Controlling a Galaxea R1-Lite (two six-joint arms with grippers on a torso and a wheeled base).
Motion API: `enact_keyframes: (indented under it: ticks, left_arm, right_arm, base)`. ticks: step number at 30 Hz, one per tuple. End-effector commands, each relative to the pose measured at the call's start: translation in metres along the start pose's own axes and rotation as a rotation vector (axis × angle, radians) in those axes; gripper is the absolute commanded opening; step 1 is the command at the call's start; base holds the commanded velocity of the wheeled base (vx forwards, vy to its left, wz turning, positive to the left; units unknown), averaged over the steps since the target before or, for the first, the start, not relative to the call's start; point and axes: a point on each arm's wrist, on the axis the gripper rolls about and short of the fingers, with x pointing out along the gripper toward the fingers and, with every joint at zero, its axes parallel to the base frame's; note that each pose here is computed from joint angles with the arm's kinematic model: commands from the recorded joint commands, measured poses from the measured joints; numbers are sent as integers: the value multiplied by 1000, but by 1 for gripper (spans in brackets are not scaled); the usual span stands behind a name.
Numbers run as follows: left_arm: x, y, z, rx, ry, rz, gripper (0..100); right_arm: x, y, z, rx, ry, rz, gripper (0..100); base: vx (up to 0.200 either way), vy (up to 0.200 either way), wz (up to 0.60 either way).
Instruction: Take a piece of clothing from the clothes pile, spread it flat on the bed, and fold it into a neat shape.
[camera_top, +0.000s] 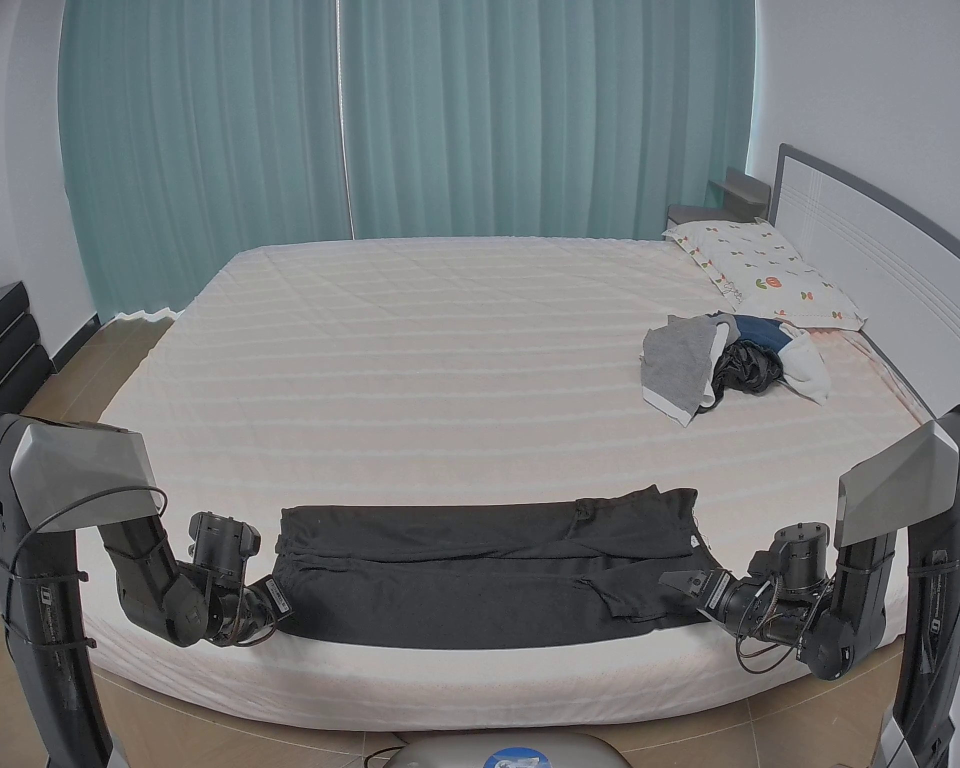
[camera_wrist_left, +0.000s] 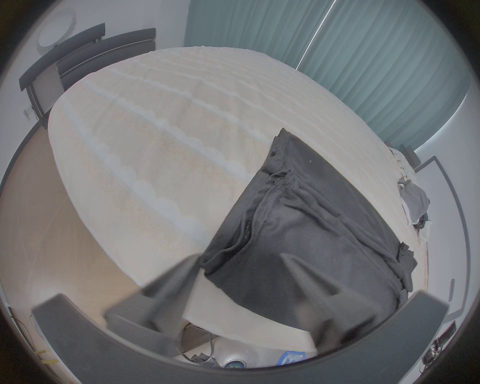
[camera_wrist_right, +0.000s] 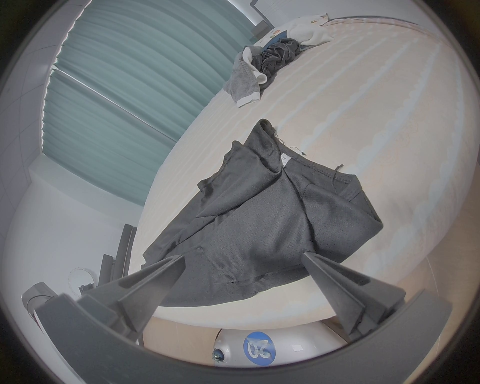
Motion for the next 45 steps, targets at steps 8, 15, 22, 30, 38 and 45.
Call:
enact_keyframes:
  ticks: [8,15,22,30,38,45]
  left_arm:
    - [2,9,-8,12,-22,107,0]
    - [2,9,-8,13,-22,108,0]
    - [1,10,-9,18,-19,110,100]
    - [1,10,-8,16,-25,109,100]
    - [-1,10,-5,11,-36,105,100]
    - [-3,10,-1,11,-48,103,100]
  right_arm:
    - [7,12,-8,19,-12,3,100]
    - [14,17,-19,2,20,11,100]
    - [27,19,-22,-9,-9,-7,100]
    - [33,17,-22,-10,-13,-19,100]
    - [31,17,-29,-21,-23,-60,0]
    - [26,14,-32,-24,-6,-88,0]
  base:
    - [0,0,0]
    - [0,0,0]
    - [0,0,0]
    - [0,0,0]
    - [0,0,0]
    - [0,0,0]
